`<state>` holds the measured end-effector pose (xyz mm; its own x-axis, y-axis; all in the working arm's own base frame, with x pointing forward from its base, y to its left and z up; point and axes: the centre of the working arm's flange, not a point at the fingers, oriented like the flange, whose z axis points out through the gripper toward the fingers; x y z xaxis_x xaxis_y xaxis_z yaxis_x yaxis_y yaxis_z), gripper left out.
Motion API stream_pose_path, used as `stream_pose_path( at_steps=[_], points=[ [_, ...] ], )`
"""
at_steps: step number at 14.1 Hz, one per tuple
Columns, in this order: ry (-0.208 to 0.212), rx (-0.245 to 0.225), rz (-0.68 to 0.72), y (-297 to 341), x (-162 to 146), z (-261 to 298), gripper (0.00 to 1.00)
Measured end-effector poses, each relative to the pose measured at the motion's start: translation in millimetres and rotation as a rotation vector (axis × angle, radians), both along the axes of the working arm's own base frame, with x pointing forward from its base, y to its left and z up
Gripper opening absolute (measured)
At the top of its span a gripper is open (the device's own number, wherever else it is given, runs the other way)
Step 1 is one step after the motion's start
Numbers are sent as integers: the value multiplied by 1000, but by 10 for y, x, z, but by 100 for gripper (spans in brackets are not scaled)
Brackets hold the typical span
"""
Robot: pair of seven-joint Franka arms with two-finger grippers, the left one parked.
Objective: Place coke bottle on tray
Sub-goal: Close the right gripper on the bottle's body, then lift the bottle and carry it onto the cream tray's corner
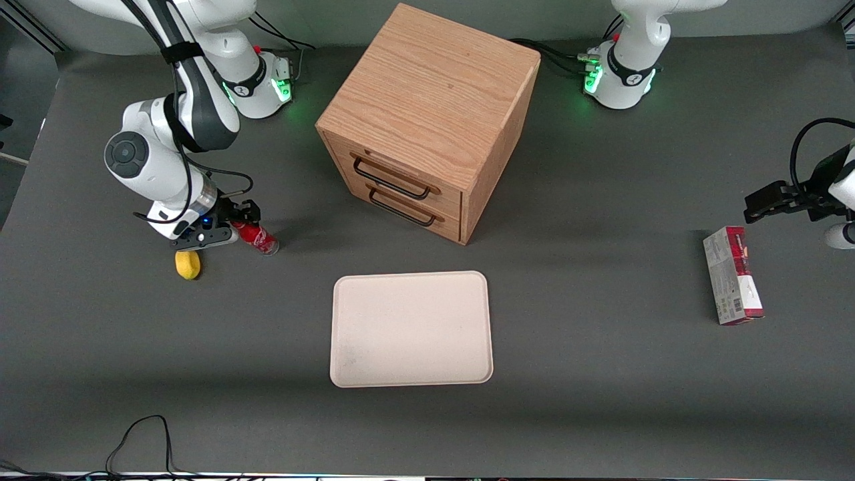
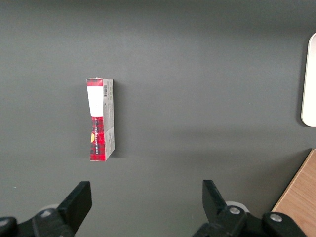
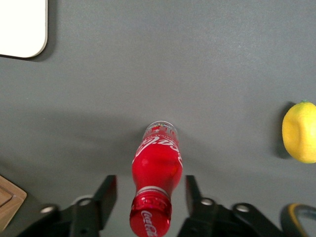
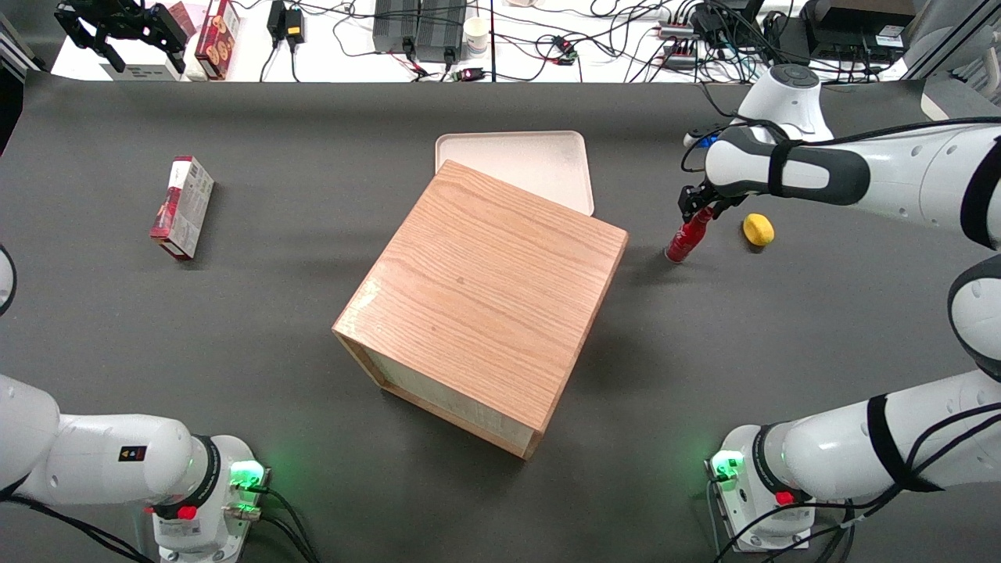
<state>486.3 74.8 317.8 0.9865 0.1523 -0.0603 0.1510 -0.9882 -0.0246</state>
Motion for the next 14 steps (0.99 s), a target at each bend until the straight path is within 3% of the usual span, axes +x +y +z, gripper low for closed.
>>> stream_pose_path(
  at_steps=[2, 3, 9, 14],
  points=[
    [-1, 0, 0, -1, 1, 2, 36],
    [-2, -1, 0, -5, 3, 6, 32],
    [10, -2, -1, -10, 7, 27, 32],
    [90, -6, -13, -58, 319, 839, 32]
  ],
)
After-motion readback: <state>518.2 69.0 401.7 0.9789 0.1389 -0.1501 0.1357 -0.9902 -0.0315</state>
